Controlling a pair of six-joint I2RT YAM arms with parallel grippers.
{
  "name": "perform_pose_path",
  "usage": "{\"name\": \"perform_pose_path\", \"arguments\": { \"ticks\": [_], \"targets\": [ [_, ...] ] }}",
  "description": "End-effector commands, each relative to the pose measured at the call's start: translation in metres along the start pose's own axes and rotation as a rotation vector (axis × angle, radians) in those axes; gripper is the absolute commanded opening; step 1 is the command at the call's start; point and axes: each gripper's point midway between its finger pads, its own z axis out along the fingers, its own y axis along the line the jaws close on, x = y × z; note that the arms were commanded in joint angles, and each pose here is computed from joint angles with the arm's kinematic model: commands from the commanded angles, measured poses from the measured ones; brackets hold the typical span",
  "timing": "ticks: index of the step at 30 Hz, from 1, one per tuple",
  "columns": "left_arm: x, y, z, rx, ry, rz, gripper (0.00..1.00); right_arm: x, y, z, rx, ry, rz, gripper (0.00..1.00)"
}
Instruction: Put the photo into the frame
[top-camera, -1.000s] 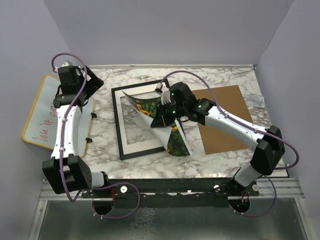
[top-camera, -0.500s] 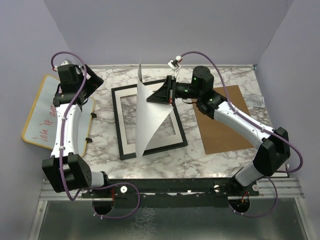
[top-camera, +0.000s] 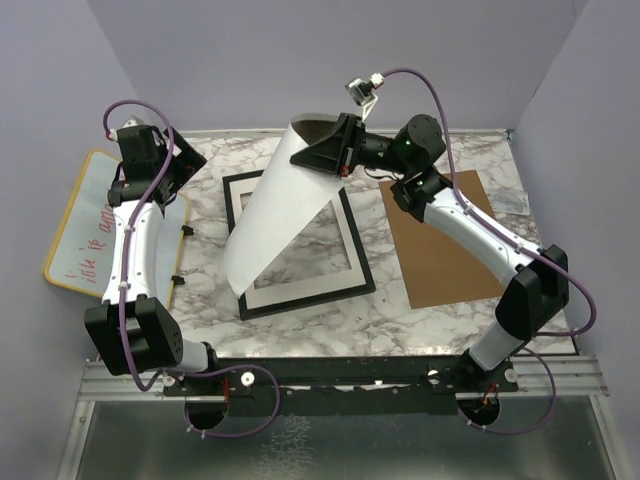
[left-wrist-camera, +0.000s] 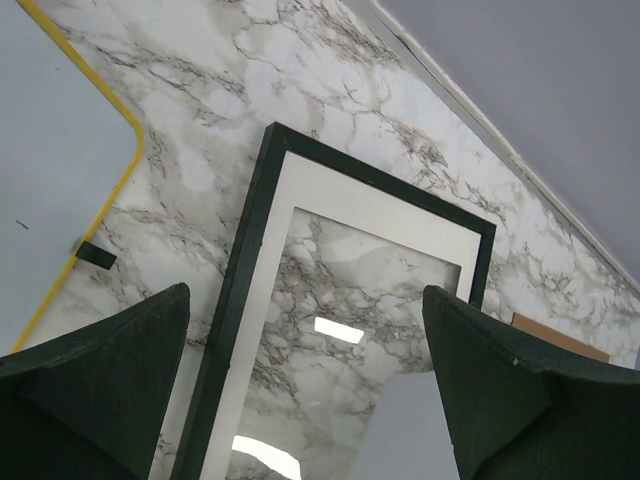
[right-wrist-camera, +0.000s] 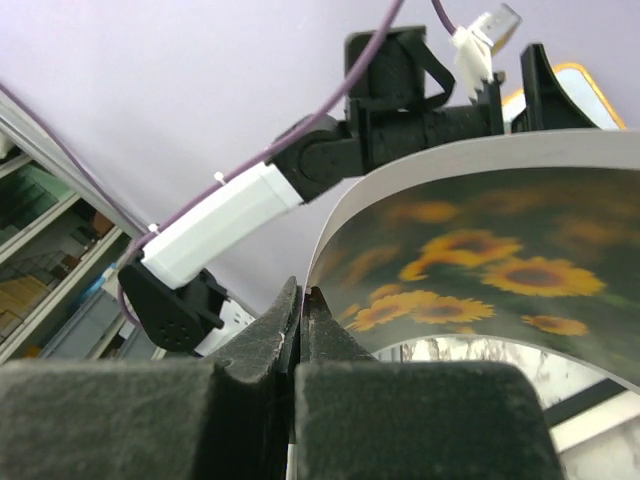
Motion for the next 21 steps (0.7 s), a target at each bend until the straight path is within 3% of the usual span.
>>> {"name": "perform_pose_path", "arguments": {
  "ticks": [1,21],
  "targets": [
    [-0.017,0.01,0.005,-0.062,-0.048,-0.02,0.99,-0.017,0.008,0.01,-0.065,-0.018,-0.043,0.01],
    [-0.018,0.046,0.031,-0.183,-0.042,-0.05,0.99,-0.022,-0.045,0.028,-0.083,-0.011,-0.014,0.0]
  ]
}}
